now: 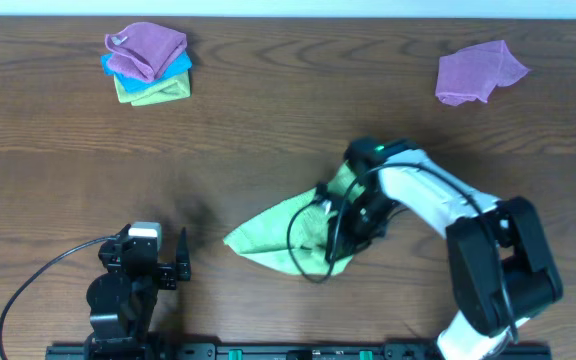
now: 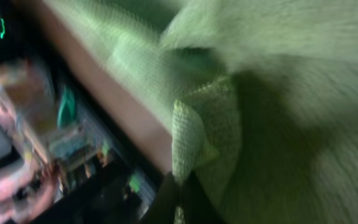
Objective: Fold the cloth
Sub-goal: 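Pinch a green cloth corner and pull it right to spread it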
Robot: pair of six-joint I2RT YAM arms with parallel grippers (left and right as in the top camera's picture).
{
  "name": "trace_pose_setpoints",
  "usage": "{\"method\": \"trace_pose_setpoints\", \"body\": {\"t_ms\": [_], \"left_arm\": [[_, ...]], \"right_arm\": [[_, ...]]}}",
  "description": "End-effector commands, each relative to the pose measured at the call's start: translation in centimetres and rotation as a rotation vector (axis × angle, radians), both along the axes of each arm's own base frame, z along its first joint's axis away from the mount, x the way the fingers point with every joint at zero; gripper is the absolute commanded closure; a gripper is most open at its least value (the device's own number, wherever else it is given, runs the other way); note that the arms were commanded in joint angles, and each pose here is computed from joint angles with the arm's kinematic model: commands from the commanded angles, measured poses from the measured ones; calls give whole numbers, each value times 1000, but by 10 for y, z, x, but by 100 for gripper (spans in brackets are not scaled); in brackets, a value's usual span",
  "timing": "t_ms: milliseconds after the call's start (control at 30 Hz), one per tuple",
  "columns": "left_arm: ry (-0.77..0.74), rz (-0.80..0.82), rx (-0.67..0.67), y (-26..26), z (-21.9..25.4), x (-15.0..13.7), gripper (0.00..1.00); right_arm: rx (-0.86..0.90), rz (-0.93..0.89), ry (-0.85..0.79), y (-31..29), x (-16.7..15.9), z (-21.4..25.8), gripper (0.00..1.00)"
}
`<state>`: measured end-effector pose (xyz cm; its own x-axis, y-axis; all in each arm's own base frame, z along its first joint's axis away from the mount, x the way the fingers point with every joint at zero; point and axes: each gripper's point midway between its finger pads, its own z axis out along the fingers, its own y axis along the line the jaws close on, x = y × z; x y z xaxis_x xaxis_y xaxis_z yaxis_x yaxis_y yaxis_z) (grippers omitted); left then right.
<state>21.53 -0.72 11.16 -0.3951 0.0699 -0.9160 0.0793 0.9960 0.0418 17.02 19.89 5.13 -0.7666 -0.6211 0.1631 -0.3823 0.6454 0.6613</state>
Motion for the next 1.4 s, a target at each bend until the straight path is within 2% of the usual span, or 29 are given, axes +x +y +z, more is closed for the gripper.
{"method": "trace_pose_setpoints", "body": {"t_ms": [0, 33, 67, 100, 133, 300, 600, 1067, 1367], "left_arm": [[16, -8, -9, -2, -8, -1, 5], [16, -8, -9, -2, -8, -1, 4], [16, -8, -9, -2, -8, -1, 5], [16, -8, -9, -2, -8, -1, 4], [16, -8, -9, -2, -8, -1, 5], [16, -8, -9, -2, -8, -1, 5], [17, -5, -16, -2, -8, -1, 4], [19, 8, -46, -2, -8, -1, 5], [19, 8, -46, -2, -8, -1, 5]], "right_arm": [[133, 183, -41, 20, -24, 13, 79], [127, 202, -52, 21, -26, 11, 68], [104, 198, -70, 23, -23, 7, 42], [83, 179, -88, 24, -17, 4, 36], [67, 155, -110, 25, -10, 0, 35], [-94, -78, -270, 15, 53, -22, 35], [-256, -294, -483, -41, 122, -14, 31], [-288, -353, -564, -79, 152, -13, 30], [-281, -361, -565, -79, 154, -16, 36]]}}
